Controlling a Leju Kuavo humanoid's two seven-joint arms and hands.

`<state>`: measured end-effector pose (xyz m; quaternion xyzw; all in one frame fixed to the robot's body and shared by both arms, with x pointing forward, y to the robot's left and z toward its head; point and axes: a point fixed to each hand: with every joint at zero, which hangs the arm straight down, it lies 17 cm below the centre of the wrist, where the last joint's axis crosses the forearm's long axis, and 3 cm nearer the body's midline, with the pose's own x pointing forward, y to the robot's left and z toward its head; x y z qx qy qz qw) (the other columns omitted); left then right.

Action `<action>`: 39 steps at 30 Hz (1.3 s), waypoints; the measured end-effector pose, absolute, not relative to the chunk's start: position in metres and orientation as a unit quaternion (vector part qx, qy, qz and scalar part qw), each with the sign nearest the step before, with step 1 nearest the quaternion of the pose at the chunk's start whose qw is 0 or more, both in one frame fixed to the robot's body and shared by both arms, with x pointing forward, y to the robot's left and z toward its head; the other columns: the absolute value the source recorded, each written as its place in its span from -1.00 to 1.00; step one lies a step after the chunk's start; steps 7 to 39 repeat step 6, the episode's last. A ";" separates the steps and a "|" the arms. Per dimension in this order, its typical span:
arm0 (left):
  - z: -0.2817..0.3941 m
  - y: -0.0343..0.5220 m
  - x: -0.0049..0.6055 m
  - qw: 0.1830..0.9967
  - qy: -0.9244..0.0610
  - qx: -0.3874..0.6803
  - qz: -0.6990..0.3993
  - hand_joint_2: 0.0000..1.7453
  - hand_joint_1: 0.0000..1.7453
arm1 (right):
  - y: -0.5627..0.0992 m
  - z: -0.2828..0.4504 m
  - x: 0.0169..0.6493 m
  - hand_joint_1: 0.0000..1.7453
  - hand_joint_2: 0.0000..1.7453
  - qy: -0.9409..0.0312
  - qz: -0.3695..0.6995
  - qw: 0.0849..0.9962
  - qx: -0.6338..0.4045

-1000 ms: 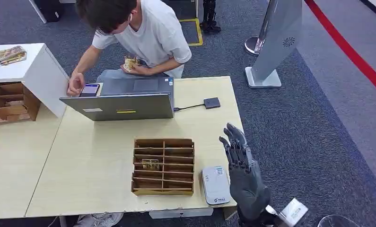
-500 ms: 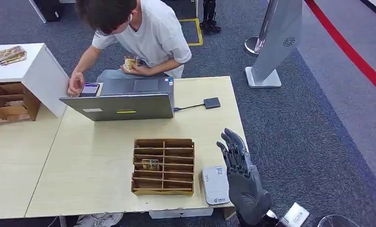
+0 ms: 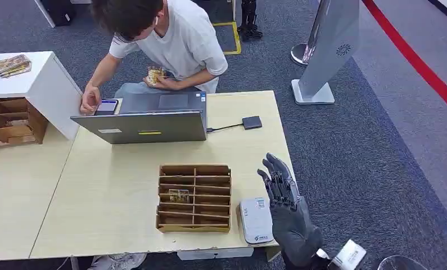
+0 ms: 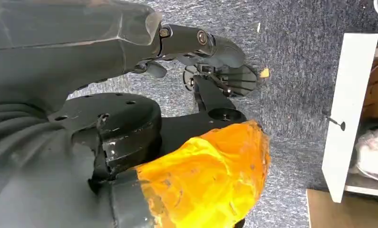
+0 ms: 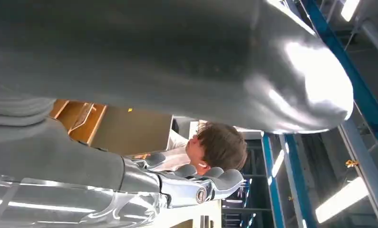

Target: Pass the card to the sensor for recognition and then transmit it.

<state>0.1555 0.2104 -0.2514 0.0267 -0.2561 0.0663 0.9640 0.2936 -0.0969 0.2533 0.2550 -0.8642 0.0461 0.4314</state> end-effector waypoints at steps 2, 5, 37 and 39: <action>-0.251 0.211 0.156 0.964 -0.256 0.027 0.067 -1.00 -1.00 | -0.097 0.253 0.294 -1.00 -1.00 -0.862 0.044 0.433 0.260; -0.251 0.211 0.156 0.964 -0.256 0.028 0.069 -1.00 -1.00 | -0.095 0.252 0.294 1.00 -1.00 -0.857 0.044 0.436 0.271; -0.251 0.211 0.156 0.964 -0.256 0.028 0.069 -1.00 -1.00 | -0.094 0.252 0.293 1.00 -1.00 -0.856 0.045 0.436 0.275; -0.251 0.211 0.156 0.964 -0.256 0.028 0.069 -1.00 -1.00 | -0.094 0.252 0.293 1.00 -1.00 -0.856 0.045 0.436 0.275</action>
